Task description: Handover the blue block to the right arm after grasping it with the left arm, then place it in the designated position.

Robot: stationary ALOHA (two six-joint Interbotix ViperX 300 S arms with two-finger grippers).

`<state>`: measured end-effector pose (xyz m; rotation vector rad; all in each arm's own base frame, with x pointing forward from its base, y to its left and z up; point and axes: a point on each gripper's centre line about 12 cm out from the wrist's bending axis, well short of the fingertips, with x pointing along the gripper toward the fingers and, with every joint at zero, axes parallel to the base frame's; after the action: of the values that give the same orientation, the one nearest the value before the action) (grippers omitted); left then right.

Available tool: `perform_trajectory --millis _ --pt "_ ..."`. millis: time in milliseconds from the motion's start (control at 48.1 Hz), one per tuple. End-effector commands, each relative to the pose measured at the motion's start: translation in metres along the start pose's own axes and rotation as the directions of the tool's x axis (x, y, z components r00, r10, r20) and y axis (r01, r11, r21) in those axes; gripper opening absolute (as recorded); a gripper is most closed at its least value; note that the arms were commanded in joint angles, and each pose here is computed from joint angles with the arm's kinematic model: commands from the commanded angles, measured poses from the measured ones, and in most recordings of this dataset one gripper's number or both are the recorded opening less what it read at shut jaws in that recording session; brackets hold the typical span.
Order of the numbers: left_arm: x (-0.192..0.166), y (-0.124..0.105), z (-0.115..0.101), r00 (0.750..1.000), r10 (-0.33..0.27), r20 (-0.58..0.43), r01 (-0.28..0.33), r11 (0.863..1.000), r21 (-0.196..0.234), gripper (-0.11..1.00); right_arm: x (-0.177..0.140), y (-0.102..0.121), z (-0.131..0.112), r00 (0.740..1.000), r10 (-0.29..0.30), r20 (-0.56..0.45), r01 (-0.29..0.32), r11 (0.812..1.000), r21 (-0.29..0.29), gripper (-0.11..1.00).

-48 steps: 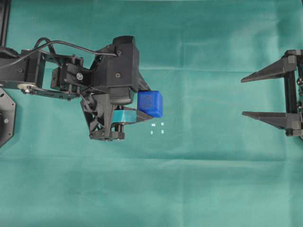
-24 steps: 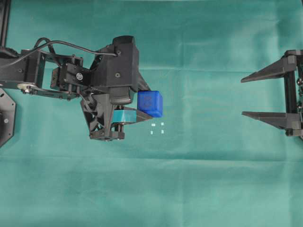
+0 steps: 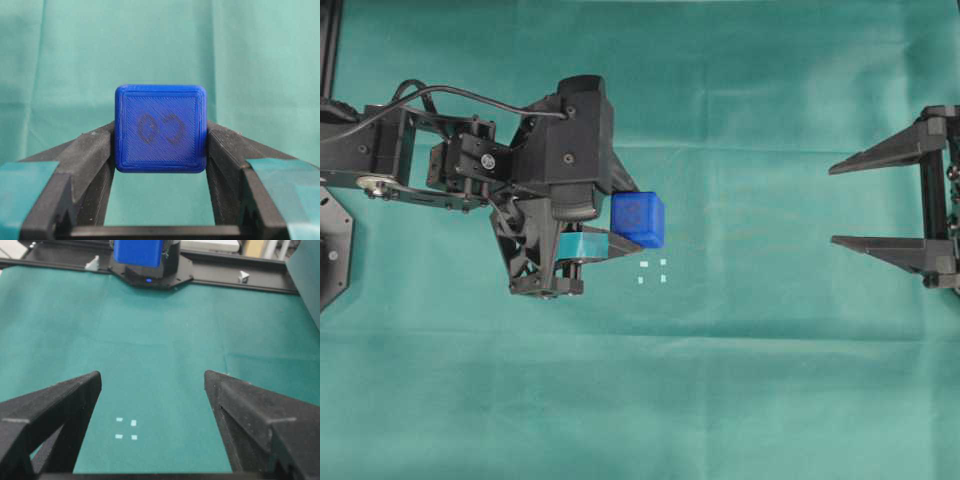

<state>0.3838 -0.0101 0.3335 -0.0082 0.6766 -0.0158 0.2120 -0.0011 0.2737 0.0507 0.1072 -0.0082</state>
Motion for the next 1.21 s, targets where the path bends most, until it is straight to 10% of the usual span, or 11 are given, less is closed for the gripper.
perform_trajectory --millis 0,312,624,1185 --pt "-0.015 0.0 0.013 0.998 -0.001 0.069 0.001 1.0 0.0 0.47 0.002 0.0 0.011 1.0 0.0 0.028 0.0 1.0 0.0 0.93" --pt "-0.02 0.0 0.003 0.97 -0.007 0.243 0.008 1.0 -0.002 0.47 0.001 0.001 0.013 0.999 0.002 0.037 -0.002 1.0 -0.017 0.93" --pt "-0.044 -0.001 -0.012 0.89 -0.014 0.456 0.025 1.0 -0.018 0.47 0.001 0.001 0.016 0.999 0.005 0.043 -0.003 0.999 -0.042 0.93" --pt "-0.041 -0.001 -0.015 0.893 -0.014 0.451 0.032 0.999 -0.033 0.47 0.002 0.002 0.021 0.999 0.01 0.05 -0.006 0.998 -0.07 0.93"
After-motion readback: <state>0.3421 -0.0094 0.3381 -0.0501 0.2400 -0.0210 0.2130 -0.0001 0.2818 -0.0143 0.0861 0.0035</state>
